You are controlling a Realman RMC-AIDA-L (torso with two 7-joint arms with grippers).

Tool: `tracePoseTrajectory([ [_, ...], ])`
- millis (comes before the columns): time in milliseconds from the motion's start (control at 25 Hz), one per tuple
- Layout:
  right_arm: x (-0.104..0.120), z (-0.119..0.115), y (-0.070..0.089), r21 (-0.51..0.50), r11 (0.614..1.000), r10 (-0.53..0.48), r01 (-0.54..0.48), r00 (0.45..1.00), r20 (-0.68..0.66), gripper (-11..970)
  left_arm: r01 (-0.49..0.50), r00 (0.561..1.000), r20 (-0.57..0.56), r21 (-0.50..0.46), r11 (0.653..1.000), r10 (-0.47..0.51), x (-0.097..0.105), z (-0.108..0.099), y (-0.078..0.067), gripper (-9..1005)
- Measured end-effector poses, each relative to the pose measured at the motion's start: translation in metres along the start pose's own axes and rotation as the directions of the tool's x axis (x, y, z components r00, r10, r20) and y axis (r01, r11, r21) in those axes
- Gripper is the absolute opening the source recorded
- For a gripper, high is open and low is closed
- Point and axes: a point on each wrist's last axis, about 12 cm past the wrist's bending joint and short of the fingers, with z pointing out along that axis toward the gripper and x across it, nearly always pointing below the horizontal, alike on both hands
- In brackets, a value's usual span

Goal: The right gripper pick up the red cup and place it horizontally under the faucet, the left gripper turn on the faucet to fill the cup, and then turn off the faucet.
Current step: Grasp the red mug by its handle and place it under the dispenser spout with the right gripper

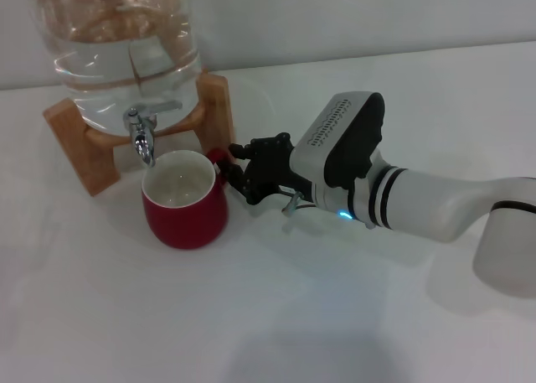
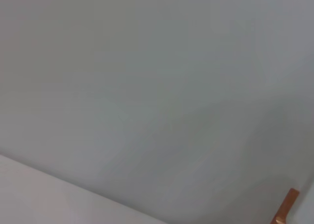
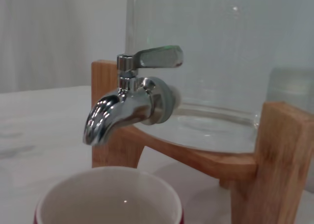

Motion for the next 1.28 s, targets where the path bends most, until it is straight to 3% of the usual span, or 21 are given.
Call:
tracePoseTrajectory([
  [360,0.002,0.0,0.004,-0.02,1.0,-0.022,0.022,1.0,-0.009,242,-0.005,1.0,0.002,0.006,1.0,0.005,-0.002,0.004,-0.001,716],
  [1280,0.013,-0.011,-0.008,0.017,0.999,0.035,-0.034,0.999,-0.024,241,-0.003,1.0,0.002,0.007,1.0,0.003,-0.002,0.004,-0.001,716],
])
